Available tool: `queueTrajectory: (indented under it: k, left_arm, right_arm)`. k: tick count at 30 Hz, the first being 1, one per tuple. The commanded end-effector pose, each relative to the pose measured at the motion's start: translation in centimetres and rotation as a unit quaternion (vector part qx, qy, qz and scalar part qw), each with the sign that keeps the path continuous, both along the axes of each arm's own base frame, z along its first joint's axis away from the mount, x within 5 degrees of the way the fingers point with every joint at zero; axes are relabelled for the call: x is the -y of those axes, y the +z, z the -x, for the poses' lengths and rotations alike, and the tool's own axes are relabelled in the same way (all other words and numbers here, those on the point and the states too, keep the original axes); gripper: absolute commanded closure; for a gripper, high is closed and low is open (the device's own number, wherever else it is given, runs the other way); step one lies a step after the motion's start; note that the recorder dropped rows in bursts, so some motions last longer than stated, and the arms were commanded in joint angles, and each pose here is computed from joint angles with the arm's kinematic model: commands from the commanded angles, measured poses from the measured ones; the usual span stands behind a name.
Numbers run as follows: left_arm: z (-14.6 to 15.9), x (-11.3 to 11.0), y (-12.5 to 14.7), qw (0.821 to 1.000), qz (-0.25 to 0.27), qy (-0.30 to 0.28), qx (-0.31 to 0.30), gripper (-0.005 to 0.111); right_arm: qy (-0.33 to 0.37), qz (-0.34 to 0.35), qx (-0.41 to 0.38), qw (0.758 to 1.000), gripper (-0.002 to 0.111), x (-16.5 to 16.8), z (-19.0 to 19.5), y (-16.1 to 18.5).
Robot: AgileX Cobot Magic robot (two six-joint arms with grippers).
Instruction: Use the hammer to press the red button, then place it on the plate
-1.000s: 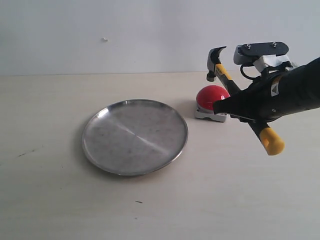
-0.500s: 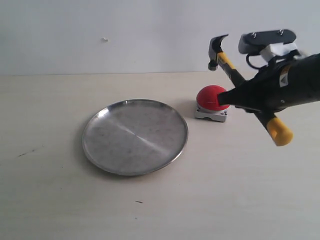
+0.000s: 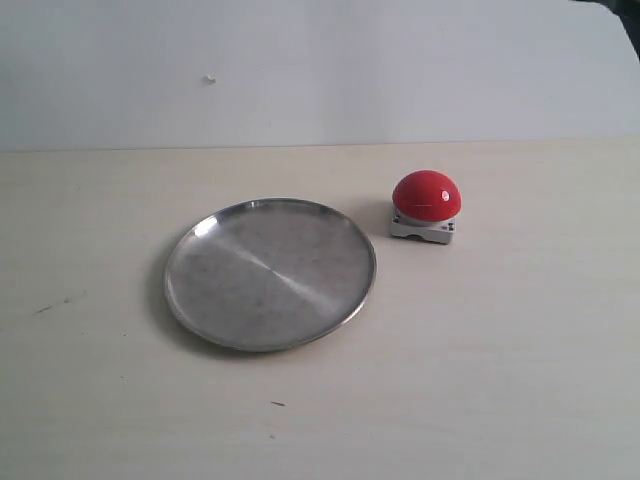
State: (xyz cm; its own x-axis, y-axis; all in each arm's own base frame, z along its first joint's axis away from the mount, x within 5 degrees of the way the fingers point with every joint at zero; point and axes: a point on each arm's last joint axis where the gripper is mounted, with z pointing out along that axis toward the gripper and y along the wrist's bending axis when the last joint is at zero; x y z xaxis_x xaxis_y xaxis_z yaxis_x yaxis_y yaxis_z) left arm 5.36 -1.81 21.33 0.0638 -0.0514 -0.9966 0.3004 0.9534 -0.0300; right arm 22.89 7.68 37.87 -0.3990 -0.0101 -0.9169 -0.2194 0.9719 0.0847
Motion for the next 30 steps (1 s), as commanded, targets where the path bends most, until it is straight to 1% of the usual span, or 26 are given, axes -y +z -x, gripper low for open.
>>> queueTrajectory:
  k: [1, 5, 8, 10, 11, 13, 15, 18, 19, 22, 24, 26, 30]
  left_arm:
    - [0.0, -0.1, -0.1, 1.0, 0.001, 0.005, 0.002, 0.107]
    - [0.0, -0.1, -0.1, 1.0, 0.001, 0.005, 0.002, 0.107]
    - [0.0, -0.1, -0.1, 1.0, 0.001, 0.005, 0.002, 0.107]
    - [0.0, -0.1, -0.1, 1.0, 0.001, 0.005, 0.002, 0.107]
    - [0.0, -0.1, -0.1, 1.0, 0.001, 0.005, 0.002, 0.107]
    - [0.0, -0.1, -0.1, 1.0, 0.001, 0.005, 0.002, 0.107]
    - [0.0, -0.1, -0.1, 1.0, 0.001, 0.005, 0.002, 0.107]
    - [0.0, -0.1, -0.1, 1.0, 0.001, 0.005, 0.002, 0.107]
    - [0.0, -0.1, -0.1, 1.0, 0.001, 0.005, 0.002, 0.107]
    - [0.0, -0.1, -0.1, 1.0, 0.001, 0.005, 0.002, 0.107]
    - [0.0, -0.1, -0.1, 1.0, 0.001, 0.003, 0.002, 0.107]
    - [0.0, -0.1, -0.1, 1.0, 0.001, 0.003, 0.002, 0.107]
    - [0.0, -0.1, -0.1, 1.0, 0.001, 0.003, 0.002, 0.107]
  right_arm:
    - [0.007, 0.024, -0.027, 0.999, 0.108, -1.0, -2.9, -2.4]
    - [0.015, 0.058, -0.111, 0.992, 0.108, -2.3, -6.3, -8.4]
    - [0.025, 0.07, -0.169, 0.983, 0.108, -3.3, -8.4, -14.7]
    - [0.02, 0.073, -0.218, 0.973, 0.108, -3.7, -9.3, -18.5]
    - [0.016, 0.077, -0.241, 0.967, 0.108, -3.9, -9.8, -19.9]
    - [0.014, 0.086, -0.266, 0.96, 0.108, -4.2, -10.3, -21.0]
    - [0.019, 0.08, -0.248, 0.965, 0.108, -4.6, -10.4, -20.1]
    - [0.031, 0.059, -0.19, 0.979, 0.108, -5.1, -10.2, -16.9]
    - [0.034, 0.051, -0.165, 0.984, 0.108, -5.2, -10.1, -15.3]
    - [0.038, 0.035, -0.118, 0.992, 0.108, -5.2, -9.5, -11.9]
    - [0.043, 0.029, -0.095, 0.994, 0.108, -5.2, -8.9, -10.3]
    - [0.051, 0.022, -0.08, 0.995, 0.108, -5.5, -8.2, -9.2]
    - [0.076, 0.021, -0.071, 0.994, 0.108, -7.0, -7.4, -8.7]
